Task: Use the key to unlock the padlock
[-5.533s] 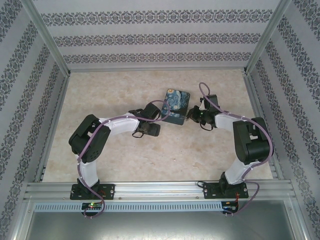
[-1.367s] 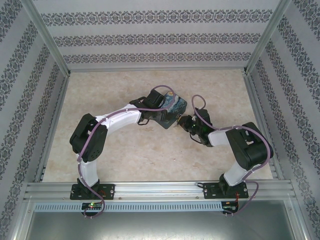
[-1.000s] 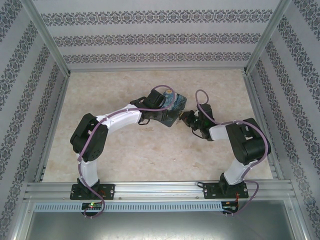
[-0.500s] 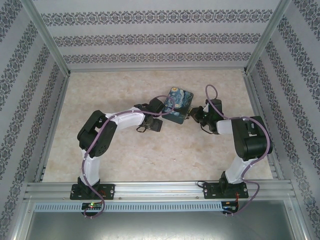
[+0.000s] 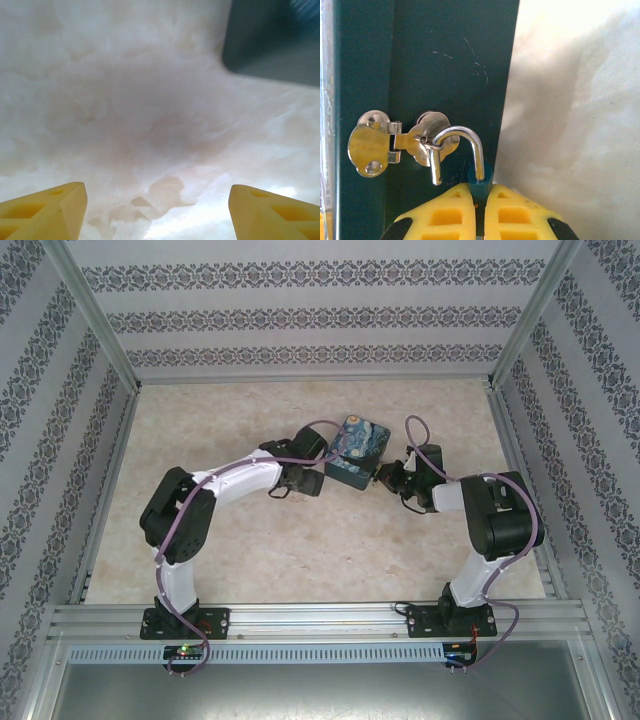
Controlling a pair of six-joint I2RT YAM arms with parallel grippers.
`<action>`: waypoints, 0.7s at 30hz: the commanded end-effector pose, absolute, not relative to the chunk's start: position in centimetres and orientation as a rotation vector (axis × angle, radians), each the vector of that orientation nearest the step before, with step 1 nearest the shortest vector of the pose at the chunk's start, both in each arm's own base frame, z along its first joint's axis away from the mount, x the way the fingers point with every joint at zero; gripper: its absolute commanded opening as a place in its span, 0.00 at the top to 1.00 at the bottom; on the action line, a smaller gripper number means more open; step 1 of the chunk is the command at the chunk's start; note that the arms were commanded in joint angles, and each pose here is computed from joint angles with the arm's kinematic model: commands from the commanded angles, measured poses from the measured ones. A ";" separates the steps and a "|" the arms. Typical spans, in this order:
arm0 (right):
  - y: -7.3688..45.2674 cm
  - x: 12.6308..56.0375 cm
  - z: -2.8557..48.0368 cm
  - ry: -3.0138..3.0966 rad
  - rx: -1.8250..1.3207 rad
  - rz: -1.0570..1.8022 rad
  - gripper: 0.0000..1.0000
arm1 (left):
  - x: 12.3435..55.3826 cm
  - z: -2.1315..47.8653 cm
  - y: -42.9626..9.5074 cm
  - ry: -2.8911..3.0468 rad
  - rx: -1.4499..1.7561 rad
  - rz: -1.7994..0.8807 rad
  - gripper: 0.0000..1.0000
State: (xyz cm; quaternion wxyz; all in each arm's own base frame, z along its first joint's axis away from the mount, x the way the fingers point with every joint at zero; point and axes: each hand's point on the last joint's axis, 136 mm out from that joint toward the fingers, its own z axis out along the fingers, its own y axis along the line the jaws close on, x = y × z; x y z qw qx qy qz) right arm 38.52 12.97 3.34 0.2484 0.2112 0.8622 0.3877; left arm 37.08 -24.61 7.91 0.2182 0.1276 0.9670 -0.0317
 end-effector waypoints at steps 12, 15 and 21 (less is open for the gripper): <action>12.5 36.4 3.9 2.342 0.548 1.035 1.00 | 42.1 13.8 -33.1 2.550 0.556 -0.248 0.24; 12.5 36.0 3.6 2.348 0.556 1.035 1.00 | 42.6 13.1 -34.4 2.547 0.583 -0.248 0.24; 12.3 35.6 3.2 2.357 0.576 1.039 1.00 | 42.4 11.3 -35.6 2.533 0.687 -0.131 0.24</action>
